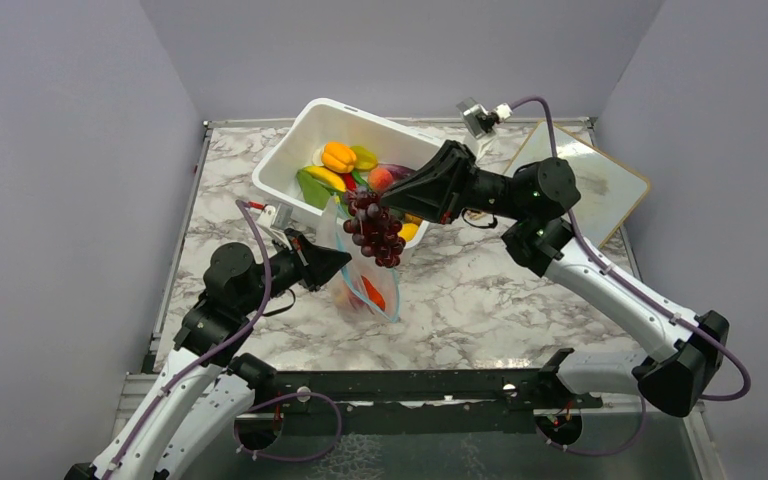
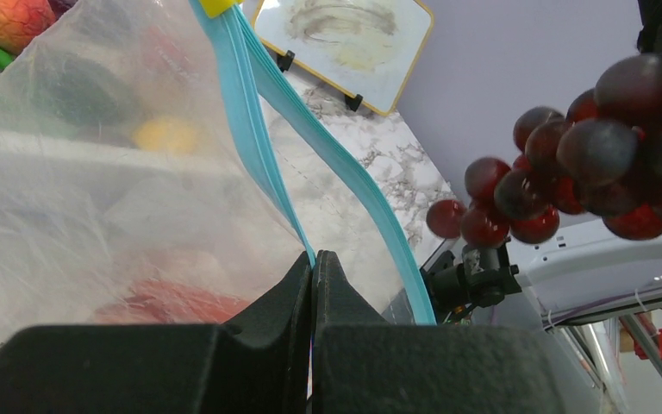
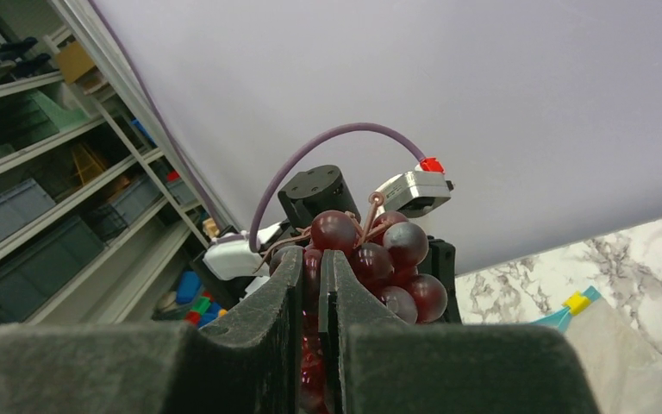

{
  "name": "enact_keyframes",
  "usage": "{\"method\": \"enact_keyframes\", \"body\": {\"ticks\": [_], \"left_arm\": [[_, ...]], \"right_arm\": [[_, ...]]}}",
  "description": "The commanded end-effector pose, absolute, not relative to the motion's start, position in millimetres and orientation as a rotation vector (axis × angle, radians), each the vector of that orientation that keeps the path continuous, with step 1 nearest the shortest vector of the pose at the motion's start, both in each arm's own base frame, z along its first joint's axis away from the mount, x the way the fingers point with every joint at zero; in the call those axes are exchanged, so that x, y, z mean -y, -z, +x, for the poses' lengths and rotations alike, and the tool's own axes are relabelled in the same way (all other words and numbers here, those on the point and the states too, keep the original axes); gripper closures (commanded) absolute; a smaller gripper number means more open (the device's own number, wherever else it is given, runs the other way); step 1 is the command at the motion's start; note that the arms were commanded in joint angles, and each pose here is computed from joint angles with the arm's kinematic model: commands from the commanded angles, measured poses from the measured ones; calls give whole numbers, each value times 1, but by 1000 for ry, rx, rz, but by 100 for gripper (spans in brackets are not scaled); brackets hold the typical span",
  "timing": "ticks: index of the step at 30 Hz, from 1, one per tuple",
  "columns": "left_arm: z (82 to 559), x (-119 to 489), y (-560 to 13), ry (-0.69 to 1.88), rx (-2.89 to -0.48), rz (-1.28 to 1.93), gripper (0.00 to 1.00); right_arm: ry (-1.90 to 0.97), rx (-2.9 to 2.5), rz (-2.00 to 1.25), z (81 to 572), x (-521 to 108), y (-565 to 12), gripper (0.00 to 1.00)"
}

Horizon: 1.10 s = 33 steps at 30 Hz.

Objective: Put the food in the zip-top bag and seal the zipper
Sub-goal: Place the fake fruit in the zipper food storage bag.

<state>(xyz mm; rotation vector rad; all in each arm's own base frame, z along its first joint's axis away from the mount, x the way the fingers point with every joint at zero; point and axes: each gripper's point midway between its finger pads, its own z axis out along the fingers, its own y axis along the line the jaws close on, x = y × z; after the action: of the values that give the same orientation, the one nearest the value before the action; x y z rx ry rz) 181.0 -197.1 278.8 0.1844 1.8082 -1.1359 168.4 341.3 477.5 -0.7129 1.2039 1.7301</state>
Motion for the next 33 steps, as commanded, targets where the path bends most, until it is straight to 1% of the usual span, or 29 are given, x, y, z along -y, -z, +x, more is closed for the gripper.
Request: {"method": "enact_keyframes", "body": {"ticks": [1,7,17,30,33], "left_arm": [[179,199,-288,1166,-1764,194,100],[179,198,-285,1159,-1766,199,100],[176,194,-284,1135,-1767,203,100],[173,190,-283,1119,-1760,205,100],[174,190,-282,1119,-1765,205,100]], "right_arm": [[-1750,-1120,-707,163,-345,-496,99],[-1756,-1166,-696,168,-363,-476,99],[-1682,-1314,-695,183,-374,-420,99],[-1499,-1493,-665,200,-367,-371,99],[-1426,-1553,-674,207,-366,-352,99]]}}
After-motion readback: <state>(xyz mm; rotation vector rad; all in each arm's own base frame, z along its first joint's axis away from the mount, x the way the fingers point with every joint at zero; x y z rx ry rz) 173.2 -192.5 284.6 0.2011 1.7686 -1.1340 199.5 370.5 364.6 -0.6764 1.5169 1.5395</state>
